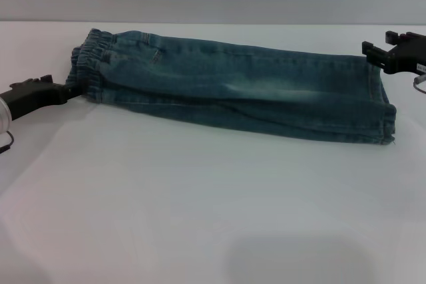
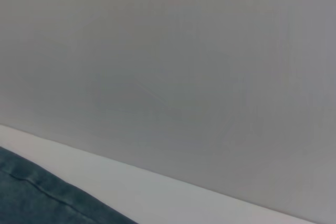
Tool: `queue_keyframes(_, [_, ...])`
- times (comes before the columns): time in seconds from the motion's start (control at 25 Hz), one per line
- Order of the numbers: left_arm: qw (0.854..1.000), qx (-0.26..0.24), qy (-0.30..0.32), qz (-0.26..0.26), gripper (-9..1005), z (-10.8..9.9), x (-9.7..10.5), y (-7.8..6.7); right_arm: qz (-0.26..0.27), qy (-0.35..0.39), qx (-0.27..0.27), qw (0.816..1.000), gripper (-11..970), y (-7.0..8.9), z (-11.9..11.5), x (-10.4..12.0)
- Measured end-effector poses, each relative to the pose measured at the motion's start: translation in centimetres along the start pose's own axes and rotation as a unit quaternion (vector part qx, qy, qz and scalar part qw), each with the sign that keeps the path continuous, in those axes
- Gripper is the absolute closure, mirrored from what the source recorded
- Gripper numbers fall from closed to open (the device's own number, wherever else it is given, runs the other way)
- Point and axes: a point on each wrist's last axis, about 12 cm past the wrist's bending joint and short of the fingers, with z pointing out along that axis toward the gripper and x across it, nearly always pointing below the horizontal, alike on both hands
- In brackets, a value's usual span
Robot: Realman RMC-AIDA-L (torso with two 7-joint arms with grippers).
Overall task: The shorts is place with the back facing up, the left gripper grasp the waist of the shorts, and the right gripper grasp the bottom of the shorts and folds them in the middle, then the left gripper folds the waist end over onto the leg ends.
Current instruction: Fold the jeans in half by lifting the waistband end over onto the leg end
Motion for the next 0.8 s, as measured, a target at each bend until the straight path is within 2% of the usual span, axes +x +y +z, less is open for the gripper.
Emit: queue_keyframes(0.8, [1.000, -0.007, 0.013, 0.017, 152, 1.9, -0.2, -1.4, 0.005, -0.008, -0.022, 1.000, 441, 0.0, -0.8, 0.4])
